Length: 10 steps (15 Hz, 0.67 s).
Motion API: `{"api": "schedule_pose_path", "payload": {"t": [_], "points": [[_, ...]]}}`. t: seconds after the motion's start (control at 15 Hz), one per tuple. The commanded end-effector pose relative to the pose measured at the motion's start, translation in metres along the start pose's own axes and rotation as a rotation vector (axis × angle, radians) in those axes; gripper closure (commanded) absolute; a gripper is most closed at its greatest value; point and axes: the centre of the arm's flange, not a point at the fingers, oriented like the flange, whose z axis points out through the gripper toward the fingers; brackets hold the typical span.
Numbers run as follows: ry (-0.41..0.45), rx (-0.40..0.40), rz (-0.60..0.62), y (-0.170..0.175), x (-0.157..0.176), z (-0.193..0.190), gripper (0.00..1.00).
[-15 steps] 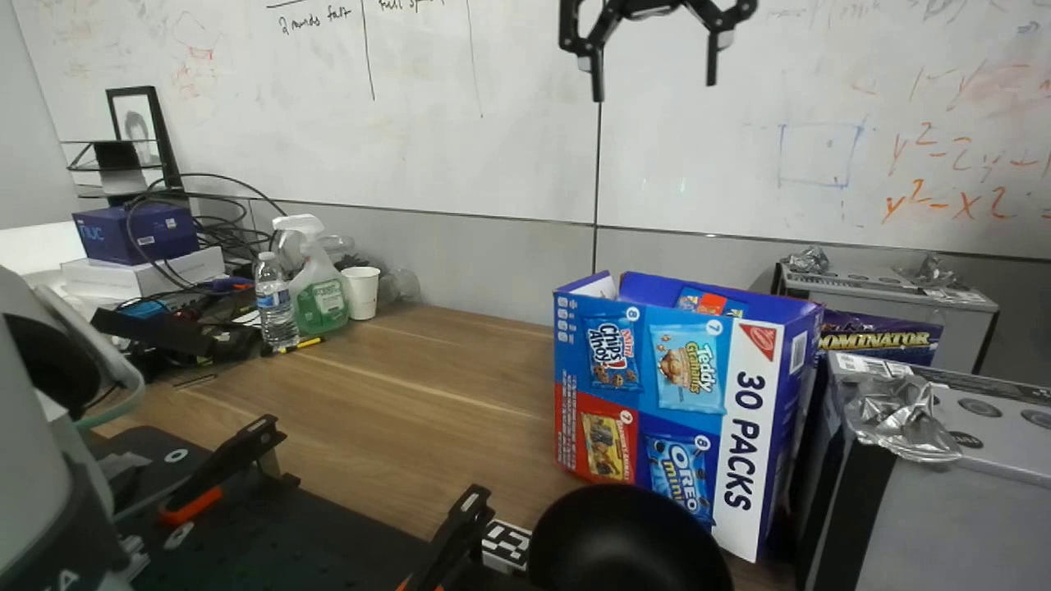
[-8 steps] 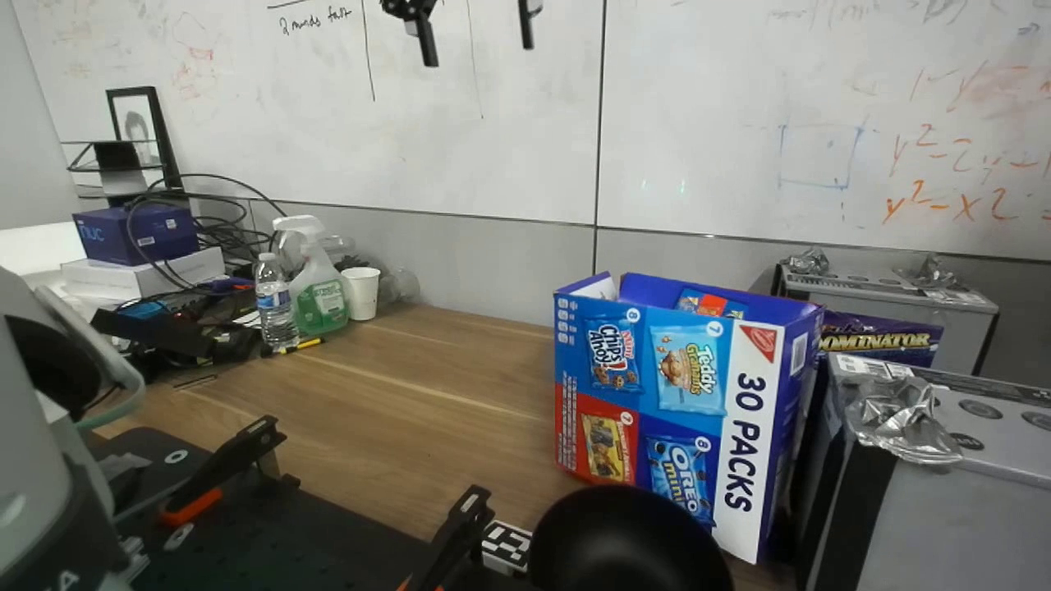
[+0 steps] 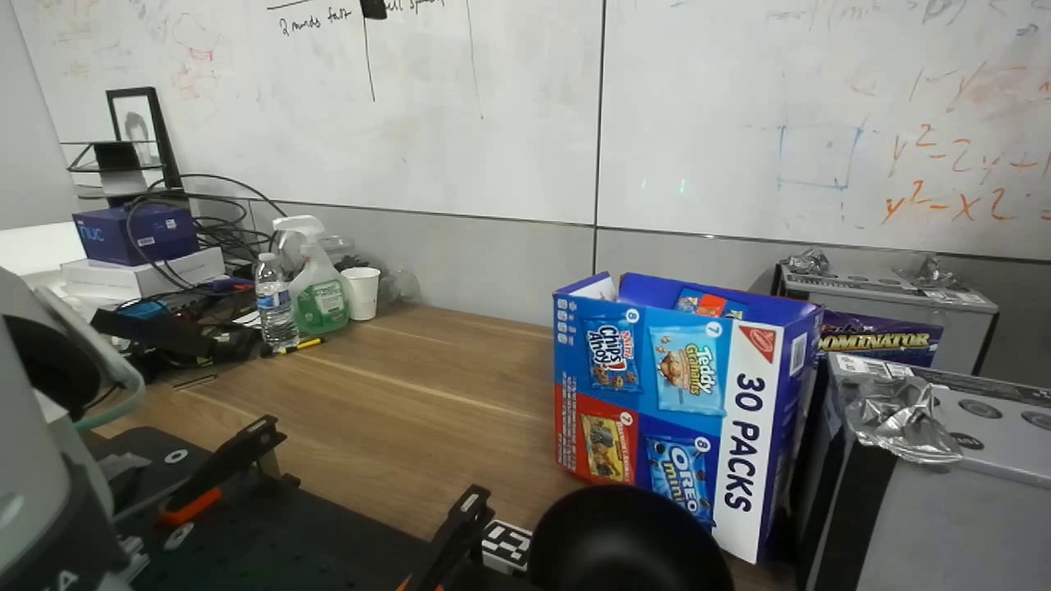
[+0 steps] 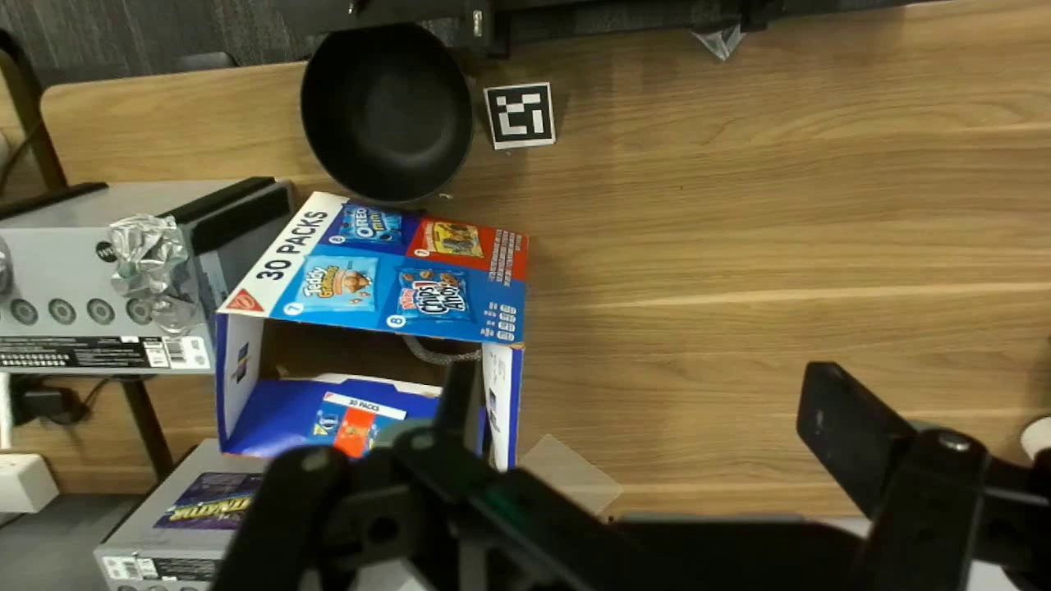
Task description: Pick up the rope from the table, put it in the box and move the box to the right
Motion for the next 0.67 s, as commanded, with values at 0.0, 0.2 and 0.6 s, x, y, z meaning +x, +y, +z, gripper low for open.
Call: {"api": "schedule_pose_path", "payload": {"t": [0.0, 0.2, 0.6], "points": [[0.018, 0.014, 0.083, 0.002, -0.019, -0.007, 0.00], [0.017, 0.008, 0.110, 0.005, -0.021, -0.006, 0.00], [0.001, 0.000, 0.098, 0.006, -0.013, 0.000, 0.00]]}}
